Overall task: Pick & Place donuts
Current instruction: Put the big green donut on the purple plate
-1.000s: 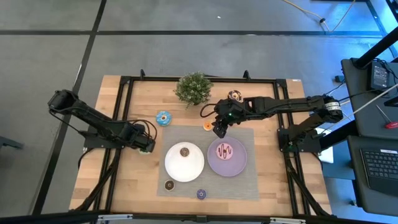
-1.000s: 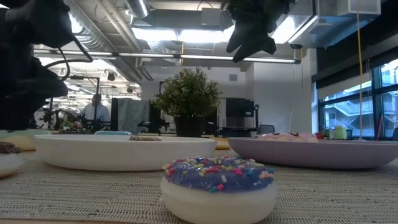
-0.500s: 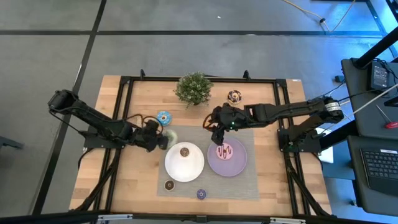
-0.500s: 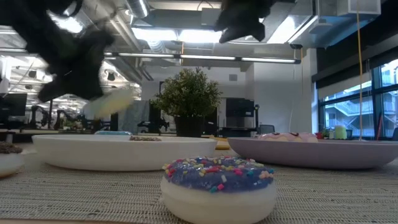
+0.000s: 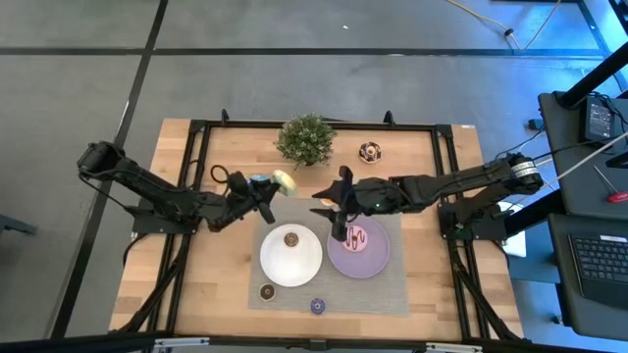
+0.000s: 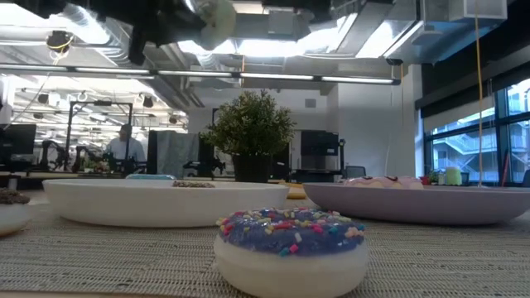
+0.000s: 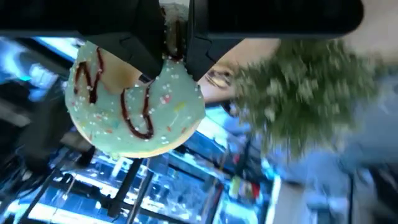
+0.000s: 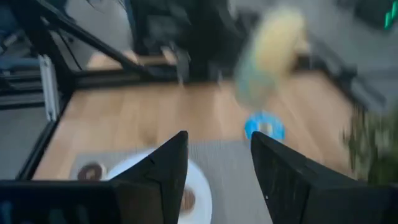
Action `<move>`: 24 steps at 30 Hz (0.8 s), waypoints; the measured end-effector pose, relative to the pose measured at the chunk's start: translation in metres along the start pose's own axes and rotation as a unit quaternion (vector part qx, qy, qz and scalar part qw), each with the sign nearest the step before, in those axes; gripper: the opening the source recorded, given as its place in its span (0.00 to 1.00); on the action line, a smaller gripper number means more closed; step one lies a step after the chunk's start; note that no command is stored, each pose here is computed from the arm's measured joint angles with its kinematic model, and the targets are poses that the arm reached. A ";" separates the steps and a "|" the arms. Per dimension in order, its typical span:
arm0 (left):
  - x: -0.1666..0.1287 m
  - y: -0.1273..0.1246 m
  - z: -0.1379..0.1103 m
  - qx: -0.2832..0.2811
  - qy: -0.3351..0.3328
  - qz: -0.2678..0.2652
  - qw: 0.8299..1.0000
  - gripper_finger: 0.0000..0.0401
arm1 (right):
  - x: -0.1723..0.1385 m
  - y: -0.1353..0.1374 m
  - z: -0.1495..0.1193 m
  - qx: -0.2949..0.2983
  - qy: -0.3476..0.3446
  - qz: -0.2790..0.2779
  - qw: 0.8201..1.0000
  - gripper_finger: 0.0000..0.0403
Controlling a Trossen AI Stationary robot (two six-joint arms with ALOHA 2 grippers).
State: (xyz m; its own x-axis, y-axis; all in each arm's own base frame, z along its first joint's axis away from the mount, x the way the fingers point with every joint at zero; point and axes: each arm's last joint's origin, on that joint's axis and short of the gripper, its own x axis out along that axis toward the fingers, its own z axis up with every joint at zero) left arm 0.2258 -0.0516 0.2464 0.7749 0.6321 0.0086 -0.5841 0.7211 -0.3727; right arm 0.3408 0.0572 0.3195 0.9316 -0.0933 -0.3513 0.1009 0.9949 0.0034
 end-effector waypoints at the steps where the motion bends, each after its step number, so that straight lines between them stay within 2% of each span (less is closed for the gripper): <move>1: 0.003 -0.005 0.001 0.017 -0.004 -0.001 1.000 0.09 | 0.000 0.001 0.003 -0.014 -0.016 0.003 1.000 0.45; 5: 0.019 -0.032 0.004 0.088 -0.021 0.023 0.996 0.10 | -0.002 0.004 0.011 -0.044 -0.059 -0.014 0.997 0.52; 8: 0.033 -0.053 0.004 0.144 -0.029 0.074 0.986 0.11 | -0.003 0.003 0.011 -0.052 -0.062 -0.085 0.993 0.58; 13: 0.050 -0.074 0.009 0.170 -0.044 0.165 0.970 0.11 | -0.007 0.003 0.011 -0.050 -0.063 -0.209 0.975 0.67; 16: 0.055 -0.079 0.013 0.173 -0.046 0.166 0.970 0.11 | -0.010 0.005 0.010 -0.048 -0.065 -0.258 0.963 0.69; 24: 0.064 -0.076 0.015 0.151 -0.051 0.153 0.975 0.11 | -0.010 0.004 0.010 -0.028 -0.070 -0.265 0.961 0.69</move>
State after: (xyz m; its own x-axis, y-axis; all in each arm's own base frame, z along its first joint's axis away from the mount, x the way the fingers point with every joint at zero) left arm 0.3161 -0.0615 0.2891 0.5332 0.8451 0.0382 -0.8412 0.5344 -0.0819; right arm 0.3352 0.0618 0.3329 0.7930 -0.5878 -0.1602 0.5587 0.8065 -0.1936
